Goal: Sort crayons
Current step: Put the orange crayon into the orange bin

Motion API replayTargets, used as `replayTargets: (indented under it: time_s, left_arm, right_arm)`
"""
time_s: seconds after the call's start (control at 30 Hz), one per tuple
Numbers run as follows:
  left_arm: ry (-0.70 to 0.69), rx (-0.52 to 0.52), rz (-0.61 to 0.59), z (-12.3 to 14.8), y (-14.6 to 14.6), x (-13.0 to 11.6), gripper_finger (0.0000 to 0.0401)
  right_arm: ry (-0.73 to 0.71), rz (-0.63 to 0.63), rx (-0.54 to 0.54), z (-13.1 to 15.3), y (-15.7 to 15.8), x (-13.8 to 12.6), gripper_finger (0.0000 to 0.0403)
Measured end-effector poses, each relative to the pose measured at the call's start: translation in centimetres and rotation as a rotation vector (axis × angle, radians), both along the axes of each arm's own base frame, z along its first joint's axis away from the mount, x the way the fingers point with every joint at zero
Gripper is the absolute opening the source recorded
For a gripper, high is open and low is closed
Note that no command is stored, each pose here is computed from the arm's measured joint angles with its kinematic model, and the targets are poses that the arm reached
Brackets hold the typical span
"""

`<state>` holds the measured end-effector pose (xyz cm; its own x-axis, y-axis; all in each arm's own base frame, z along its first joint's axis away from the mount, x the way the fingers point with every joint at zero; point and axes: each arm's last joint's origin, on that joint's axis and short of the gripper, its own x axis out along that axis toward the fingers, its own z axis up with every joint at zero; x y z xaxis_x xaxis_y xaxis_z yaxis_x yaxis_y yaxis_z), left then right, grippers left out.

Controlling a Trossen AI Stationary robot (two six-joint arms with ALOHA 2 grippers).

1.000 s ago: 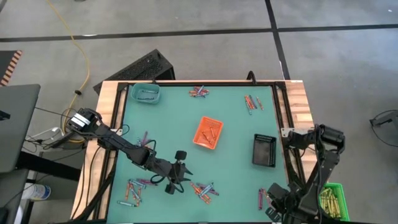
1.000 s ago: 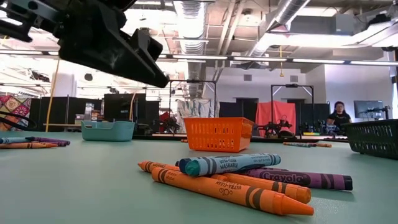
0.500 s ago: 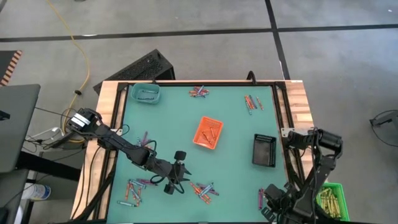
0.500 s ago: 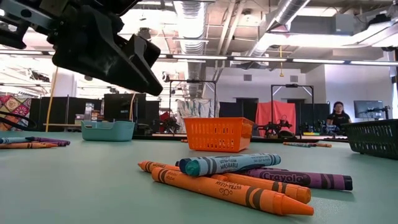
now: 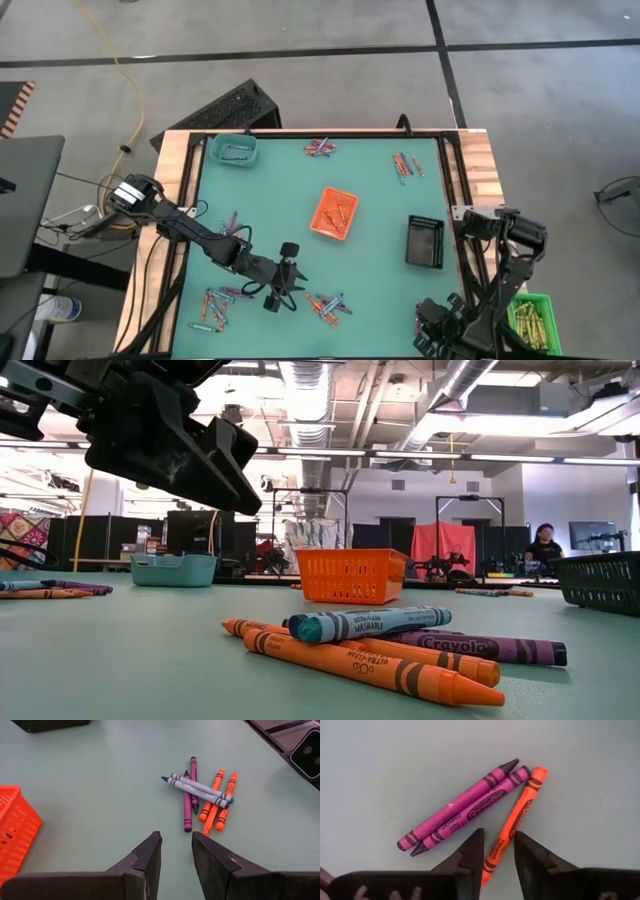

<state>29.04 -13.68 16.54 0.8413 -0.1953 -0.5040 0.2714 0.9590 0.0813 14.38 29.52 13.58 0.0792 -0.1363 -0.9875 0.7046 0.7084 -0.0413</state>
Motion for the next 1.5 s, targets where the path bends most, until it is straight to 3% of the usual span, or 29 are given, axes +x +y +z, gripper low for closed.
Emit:
replayTargets:
  time_s: [0.37, 0.6, 0.93, 1.1, 1.3, 1.5]
  left_arm:
    - [-0.001, 0.01, -0.006, 0.0, 0.0, 0.0, 0.01]
    - [0.0, 0.018, -0.01, 0.0, 0.0, 0.0, 0.01]
    - [0.036, 0.05, 0.003, -0.4, 0.2, -0.2, 0.01]
    - [0.036, 0.063, 0.001, -0.4, 0.2, -0.2, 0.01]
    - [0.093, 0.098, 0.019, -0.9, 0.4, -0.6, 0.01]
    - [0.208, 0.106, 0.051, -0.8, 0.7, -1.6, 0.01]
  right_arm:
    - [0.03, -0.026, 0.009, 0.1, -0.1, -0.2, 0.0008]
    - [0.049, -0.036, 0.004, 0.5, -0.4, 0.1, 0.0003]
    - [0.096, 0.0, -0.141, 5.0, -2.1, 0.9, 0.0001]
    - [-0.053, 0.084, -0.202, 6.8, -3.6, 3.1, 0.0001]
    - [-0.231, 0.226, -0.376, 8.0, -6.8, 7.5, 0.0]
    - [-0.161, 0.462, -0.491, 8.1, -11.2, 12.6, 0.0]
